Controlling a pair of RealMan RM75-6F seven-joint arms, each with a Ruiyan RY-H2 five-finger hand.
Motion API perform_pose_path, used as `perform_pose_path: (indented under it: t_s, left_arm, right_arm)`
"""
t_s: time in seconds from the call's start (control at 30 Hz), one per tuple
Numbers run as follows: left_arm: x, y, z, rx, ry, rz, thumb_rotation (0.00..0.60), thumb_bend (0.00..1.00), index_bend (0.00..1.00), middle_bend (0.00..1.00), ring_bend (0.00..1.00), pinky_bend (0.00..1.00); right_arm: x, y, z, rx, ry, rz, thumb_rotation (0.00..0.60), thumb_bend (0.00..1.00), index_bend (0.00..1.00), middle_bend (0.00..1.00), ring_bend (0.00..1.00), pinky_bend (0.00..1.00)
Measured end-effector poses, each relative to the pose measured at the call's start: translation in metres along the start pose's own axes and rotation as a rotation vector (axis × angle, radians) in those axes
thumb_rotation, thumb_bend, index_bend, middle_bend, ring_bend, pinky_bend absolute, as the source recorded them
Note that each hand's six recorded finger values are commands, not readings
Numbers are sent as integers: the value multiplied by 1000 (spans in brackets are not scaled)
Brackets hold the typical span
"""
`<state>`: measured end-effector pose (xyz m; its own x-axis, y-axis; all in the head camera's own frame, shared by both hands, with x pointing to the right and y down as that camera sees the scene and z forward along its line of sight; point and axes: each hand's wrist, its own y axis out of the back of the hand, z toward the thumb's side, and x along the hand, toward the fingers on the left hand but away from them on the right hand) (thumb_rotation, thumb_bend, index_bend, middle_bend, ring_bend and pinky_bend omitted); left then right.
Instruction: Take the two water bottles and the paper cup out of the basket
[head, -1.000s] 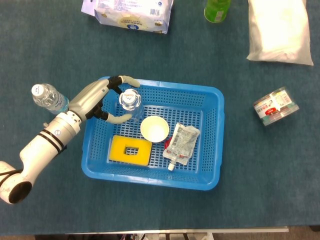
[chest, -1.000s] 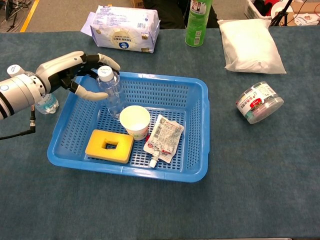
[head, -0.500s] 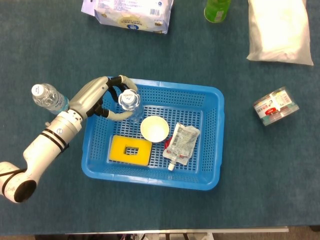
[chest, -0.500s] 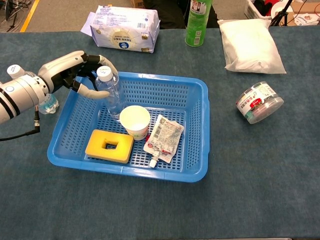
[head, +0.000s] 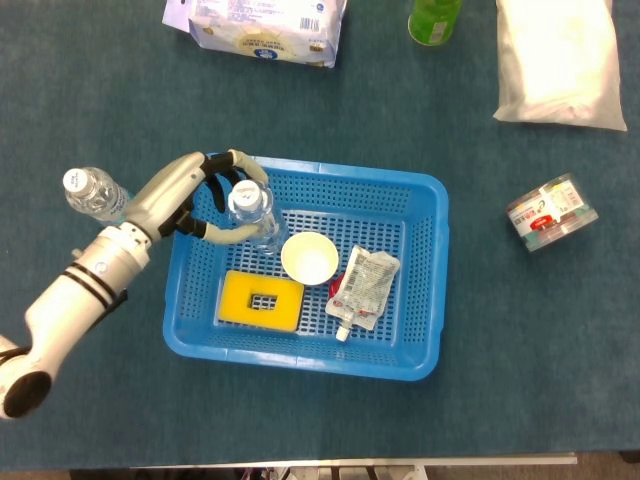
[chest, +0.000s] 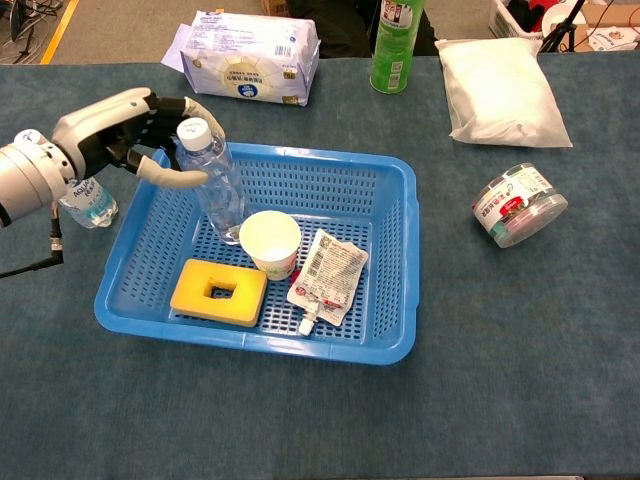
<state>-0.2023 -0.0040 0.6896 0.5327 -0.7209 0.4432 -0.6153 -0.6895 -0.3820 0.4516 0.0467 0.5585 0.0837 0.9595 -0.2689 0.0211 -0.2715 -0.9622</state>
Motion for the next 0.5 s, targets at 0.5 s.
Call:
perform_pose_path:
  t_s: [0.5]
  left_arm:
    - [-63,48,28,-18,6,73,600,234,454,472,415,534]
  right_arm:
    - [-8,-7,6,-7,26,16,600,120,342,421,354,411]
